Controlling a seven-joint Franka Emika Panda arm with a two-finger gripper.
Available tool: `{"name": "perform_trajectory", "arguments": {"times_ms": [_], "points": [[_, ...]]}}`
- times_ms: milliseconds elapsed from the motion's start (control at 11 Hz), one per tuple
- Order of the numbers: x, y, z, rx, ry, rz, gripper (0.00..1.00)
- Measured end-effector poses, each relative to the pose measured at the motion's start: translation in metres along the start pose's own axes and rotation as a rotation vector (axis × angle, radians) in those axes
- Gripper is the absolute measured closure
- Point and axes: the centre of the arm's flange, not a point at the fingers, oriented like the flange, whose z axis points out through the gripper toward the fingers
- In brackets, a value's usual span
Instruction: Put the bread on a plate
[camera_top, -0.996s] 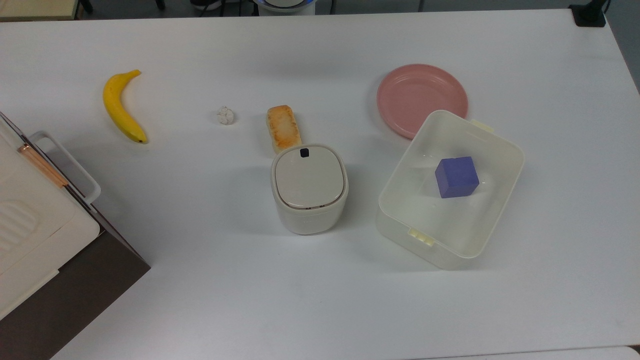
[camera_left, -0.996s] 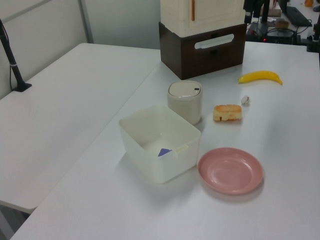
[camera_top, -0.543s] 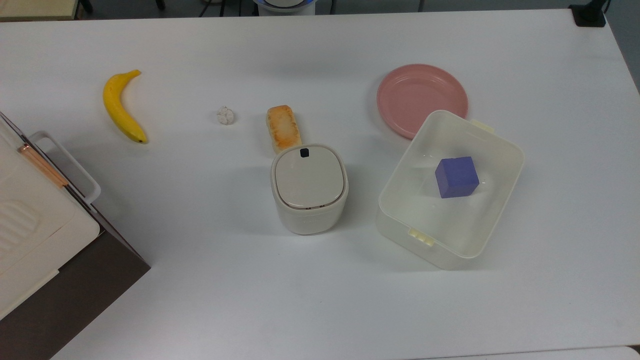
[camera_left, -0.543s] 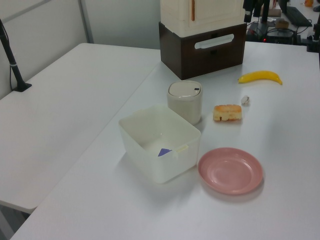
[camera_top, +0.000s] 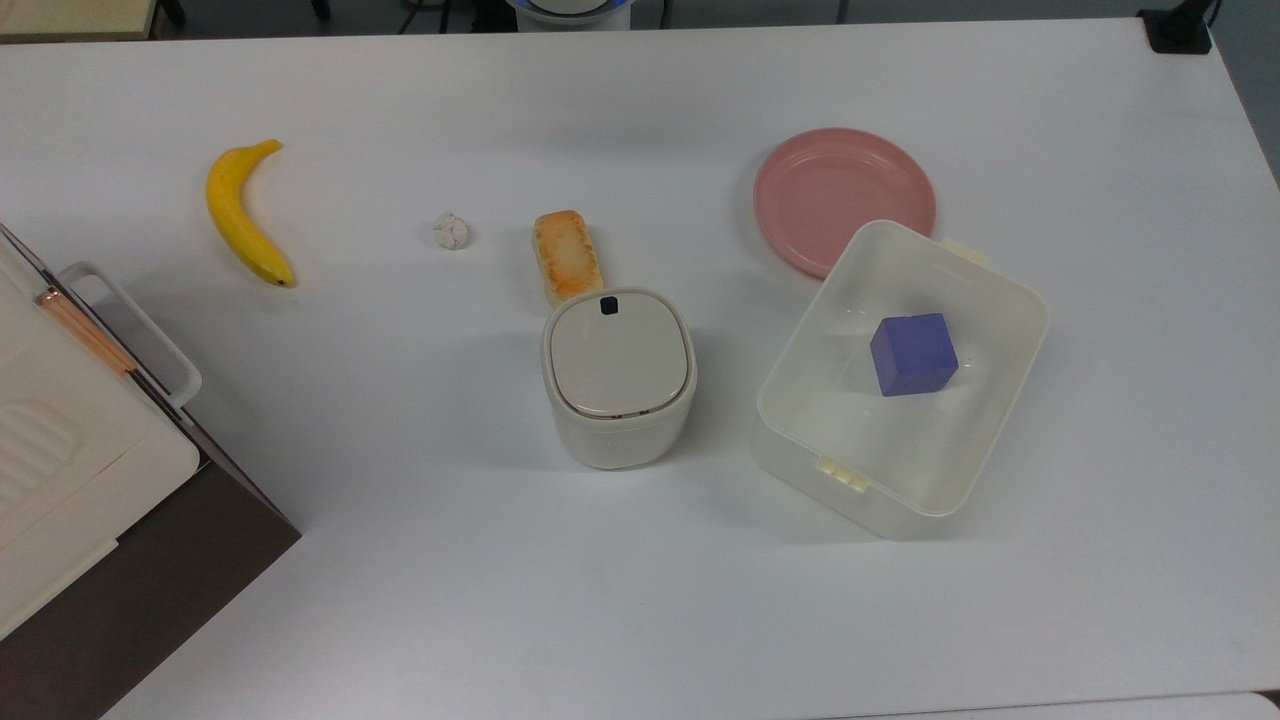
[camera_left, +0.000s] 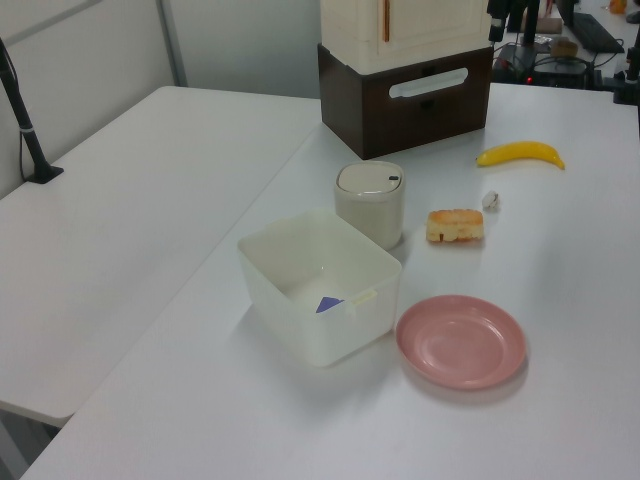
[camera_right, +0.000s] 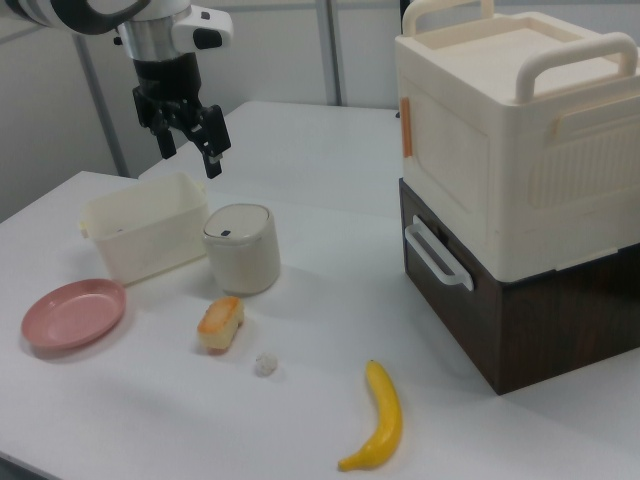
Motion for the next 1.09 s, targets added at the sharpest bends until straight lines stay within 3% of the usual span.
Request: {"name": "perform_trajectory", "arguments": {"times_ms": [634,905,1086], "points": [[0.0,0.0,0.0,0.0,0.0,0.002,0.0],[0.0,-0.0006,0.0,0.0,0.0,0.088,0.0],[0.0,0.0001,-0.0013,-0.005,0.003,0.058,0.0]]}}
